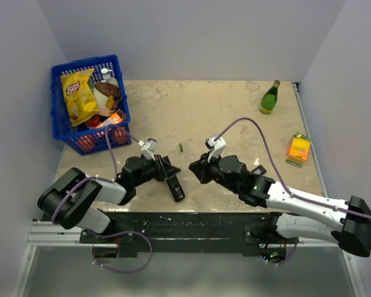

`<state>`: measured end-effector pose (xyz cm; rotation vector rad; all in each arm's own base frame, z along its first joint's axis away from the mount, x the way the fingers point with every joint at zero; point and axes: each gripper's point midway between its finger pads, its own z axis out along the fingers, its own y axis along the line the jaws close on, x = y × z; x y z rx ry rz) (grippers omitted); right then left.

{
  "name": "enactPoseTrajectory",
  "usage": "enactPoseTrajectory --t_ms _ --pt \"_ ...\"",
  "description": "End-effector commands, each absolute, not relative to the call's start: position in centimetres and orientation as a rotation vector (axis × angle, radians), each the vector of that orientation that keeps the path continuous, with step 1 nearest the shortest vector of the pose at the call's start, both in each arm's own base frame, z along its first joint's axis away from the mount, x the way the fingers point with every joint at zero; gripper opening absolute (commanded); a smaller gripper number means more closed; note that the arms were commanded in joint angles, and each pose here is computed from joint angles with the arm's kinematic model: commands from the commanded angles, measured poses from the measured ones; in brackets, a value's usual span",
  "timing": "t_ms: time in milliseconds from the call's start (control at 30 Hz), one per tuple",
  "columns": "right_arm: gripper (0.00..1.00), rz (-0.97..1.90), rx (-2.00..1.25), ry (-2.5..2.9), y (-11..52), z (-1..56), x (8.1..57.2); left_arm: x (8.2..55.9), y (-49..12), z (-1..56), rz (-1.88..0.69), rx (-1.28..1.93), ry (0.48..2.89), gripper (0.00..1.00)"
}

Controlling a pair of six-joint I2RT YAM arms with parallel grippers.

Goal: Load the batteries into the remote control

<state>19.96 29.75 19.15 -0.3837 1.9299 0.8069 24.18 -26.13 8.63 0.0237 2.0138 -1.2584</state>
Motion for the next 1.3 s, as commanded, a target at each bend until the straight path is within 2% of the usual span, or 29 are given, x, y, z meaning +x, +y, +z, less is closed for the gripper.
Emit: enactPoseTrajectory --t_ms 0,133,233,300,367,433,467,533,567,767,1000,1100,1267 --pt "0.0 0.847 -0.364 1.899 29.8 20.2 19.9 24.8 -25.5 9.1 -1.247 -0.003 1.895 0.24" --pt "0.0 0.847 -0.377 1.907 30.0 19.9 19.8 24.4 -25.2 7.6 -1.227 -0.007 1.922 0.3" --pt "0.0 0.84 -0.383 1.907 29.9 19.9 19.8 24.5 -24.9 7.0 -1.201 0.002 1.932 0.4" --pt "0.0 0.835 -0.386 1.907 29.8 19.9 19.8 24.7 -24.5 6.5 -1.161 0.002 1.949 0.5" --pt "0.0 0.828 -0.391 1.906 29.7 20.0 19.8 24.9 -23.9 6.0 -1.11 -0.015 1.97 0.65" --pt "0.0 0.826 -0.394 1.905 29.7 20.0 19.8 25.4 -23.4 6.5 -1.06 -0.005 1.956 0.75" --pt "0.0 0.826 -0.397 1.906 29.7 20.0 19.8 25.5 -22.5 5.0 -0.984 -0.037 2.02 0.83" --pt "0.0 0.823 -0.4 1.908 29.7 19.9 19.8 26.1 -21.8 5.7 -0.91 -0.023 2.01 0.9" --pt "0.0 0.821 -0.399 1.906 29.7 19.9 19.8 26.1 -20.7 4.7 -0.834 -0.05 2.056 0.99" --pt "0.0 0.814 -0.412 1.909 30.0 20.1 20.0 26.3 -17.5 5.0 -0.619 -0.087 2.09 1.0" --pt "0.0 0.871 -0.407 1.919 30.4 21.4 20.1 25.7 -15.6 6.9 -0.521 -0.036 2.058 1.0" --pt "0.0 0.981 -0.454 1.902 31.0 23.0 19.5 25.5 -16.8 10.1 -0.578 0.12 1.96 1.0" --pt "0.0 1.103 -0.606 1.869 31.1 26.8 18.5 24.3 -20.9 18.5 -0.81 0.366 1.675 1.0"
